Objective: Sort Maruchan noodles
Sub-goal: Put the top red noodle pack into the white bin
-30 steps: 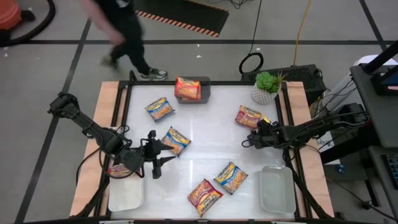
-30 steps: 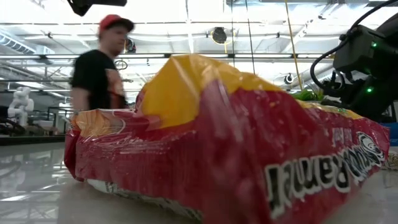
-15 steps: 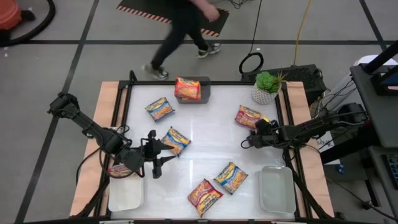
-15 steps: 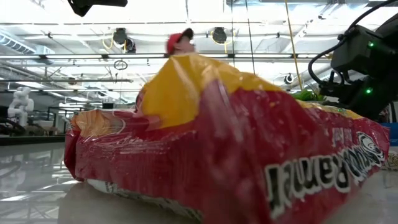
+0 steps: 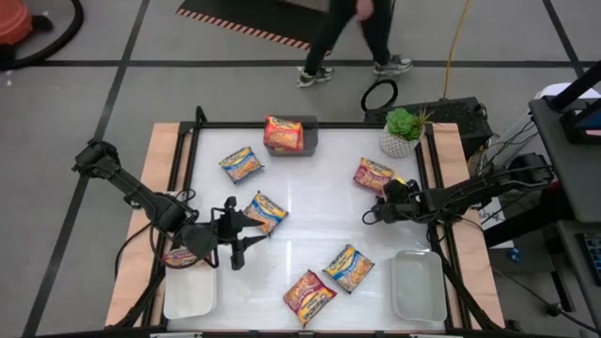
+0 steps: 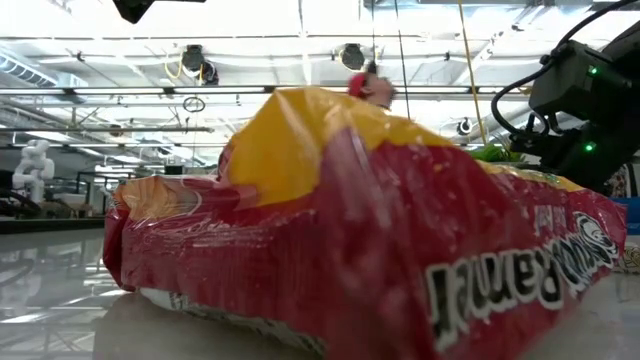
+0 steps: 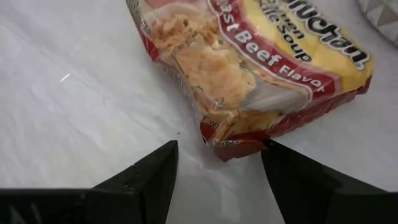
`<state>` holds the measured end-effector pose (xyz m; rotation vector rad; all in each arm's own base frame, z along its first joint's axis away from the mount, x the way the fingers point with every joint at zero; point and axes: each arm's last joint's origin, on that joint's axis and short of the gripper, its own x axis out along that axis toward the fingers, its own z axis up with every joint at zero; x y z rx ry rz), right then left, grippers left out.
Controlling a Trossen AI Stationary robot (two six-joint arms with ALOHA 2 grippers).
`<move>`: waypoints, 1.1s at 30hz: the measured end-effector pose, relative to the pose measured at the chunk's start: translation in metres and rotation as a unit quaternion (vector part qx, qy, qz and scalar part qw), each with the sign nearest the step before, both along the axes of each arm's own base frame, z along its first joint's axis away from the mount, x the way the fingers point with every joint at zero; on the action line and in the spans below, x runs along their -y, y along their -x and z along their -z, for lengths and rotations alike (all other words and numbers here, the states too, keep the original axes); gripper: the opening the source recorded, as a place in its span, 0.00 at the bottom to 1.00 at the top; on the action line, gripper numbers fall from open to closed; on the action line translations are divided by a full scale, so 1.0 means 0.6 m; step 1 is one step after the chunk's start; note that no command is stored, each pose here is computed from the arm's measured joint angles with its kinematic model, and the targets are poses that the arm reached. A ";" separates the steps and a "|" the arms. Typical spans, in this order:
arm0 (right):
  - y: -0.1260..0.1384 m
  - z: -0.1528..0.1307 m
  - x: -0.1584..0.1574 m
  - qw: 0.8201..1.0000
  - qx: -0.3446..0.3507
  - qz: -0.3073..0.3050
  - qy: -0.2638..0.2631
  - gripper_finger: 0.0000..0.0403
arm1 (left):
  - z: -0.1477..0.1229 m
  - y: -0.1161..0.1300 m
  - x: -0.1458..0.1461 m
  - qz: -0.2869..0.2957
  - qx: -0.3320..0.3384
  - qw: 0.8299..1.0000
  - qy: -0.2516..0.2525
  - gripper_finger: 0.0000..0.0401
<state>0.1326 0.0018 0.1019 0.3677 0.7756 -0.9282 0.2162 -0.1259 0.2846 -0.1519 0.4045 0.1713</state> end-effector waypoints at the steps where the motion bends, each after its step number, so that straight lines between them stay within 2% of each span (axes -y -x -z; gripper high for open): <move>1: 0.000 0.000 0.000 1.000 0.001 0.000 0.002 0.56 | -0.001 0.000 0.000 0.000 0.002 1.000 0.001 0.44; 10: 0.000 -0.001 0.000 1.000 0.001 0.000 0.005 0.56 | -0.001 -0.001 0.000 0.000 0.004 1.000 0.002 0.44; 15: 0.000 -0.002 0.002 1.000 0.004 0.008 0.026 0.50 | -0.001 -0.001 0.000 -0.001 0.004 1.000 0.004 0.44; 21: 0.000 -0.003 0.003 0.999 0.003 0.009 0.043 0.36 | -0.001 -0.001 0.000 -0.004 0.005 1.000 0.011 0.44; 30: 0.017 0.018 0.006 0.999 0.007 0.015 0.042 0.04 | -0.004 -0.002 0.001 -0.004 0.013 1.000 0.018 0.44; 33: 0.020 0.023 0.006 0.999 0.011 0.014 0.044 0.01 | -0.004 -0.002 0.001 -0.004 0.013 1.000 0.018 0.44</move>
